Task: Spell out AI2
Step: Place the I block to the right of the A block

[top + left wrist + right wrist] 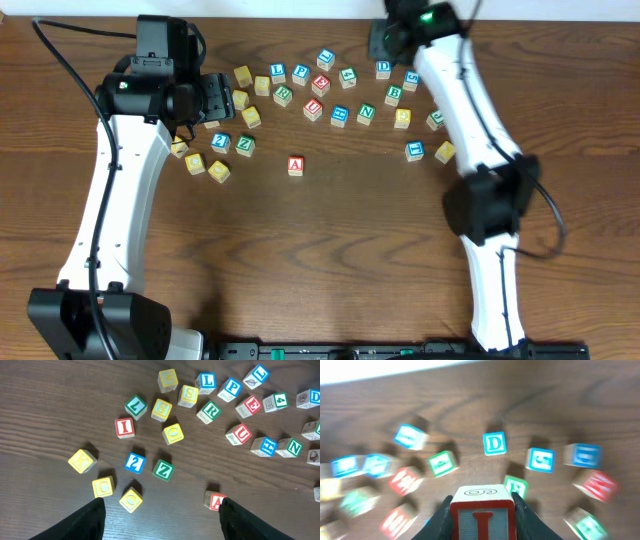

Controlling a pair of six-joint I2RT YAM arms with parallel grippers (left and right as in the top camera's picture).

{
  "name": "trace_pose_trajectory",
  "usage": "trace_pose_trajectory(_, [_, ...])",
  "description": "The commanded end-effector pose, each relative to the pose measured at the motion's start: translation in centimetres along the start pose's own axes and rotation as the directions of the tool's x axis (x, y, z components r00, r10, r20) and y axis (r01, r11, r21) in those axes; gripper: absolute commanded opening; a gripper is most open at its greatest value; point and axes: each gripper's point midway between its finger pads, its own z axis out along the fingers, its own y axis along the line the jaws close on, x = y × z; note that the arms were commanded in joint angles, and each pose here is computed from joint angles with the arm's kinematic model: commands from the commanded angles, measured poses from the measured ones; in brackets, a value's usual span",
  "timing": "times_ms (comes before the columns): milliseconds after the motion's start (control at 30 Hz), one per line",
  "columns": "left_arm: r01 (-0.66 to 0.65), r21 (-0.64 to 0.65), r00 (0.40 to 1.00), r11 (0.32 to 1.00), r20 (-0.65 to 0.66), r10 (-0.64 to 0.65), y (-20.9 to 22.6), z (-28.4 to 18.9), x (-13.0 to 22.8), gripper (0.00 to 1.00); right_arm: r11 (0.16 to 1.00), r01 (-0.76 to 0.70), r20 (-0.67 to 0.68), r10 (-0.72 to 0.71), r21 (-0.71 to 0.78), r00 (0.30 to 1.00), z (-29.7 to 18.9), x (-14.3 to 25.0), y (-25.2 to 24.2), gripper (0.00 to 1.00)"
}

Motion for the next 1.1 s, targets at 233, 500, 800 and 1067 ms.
trace_pose_trajectory(233, [-0.011,-0.006,1.000,1.000,-0.001,0.011,0.1,0.6,-0.1,0.72,0.996,0.071,-0.272,-0.083,-0.053,0.959,-7.7,7.5,1.3,0.23])
trace_pose_trajectory(500, [-0.033,-0.007,0.999,0.999,0.001,0.033,0.1,0.6,-0.1,0.72,0.987,0.158,-0.455,-0.155,-0.031,0.877,-3.2,15.3,4.8,0.22])
trace_pose_trajectory(800, [-0.032,-0.040,0.999,0.999,0.007,0.032,0.7,0.6,-0.3,0.72,0.989,0.147,-0.480,-0.141,-0.024,0.866,1.4,21.3,8.3,0.22])
trace_pose_trajectory(1067, [-0.032,-0.040,0.999,0.999,0.007,0.032,0.7,0.6,-0.3,0.72,0.992,0.128,-0.438,-0.112,0.008,0.892,4.3,23.7,9.3,0.20])
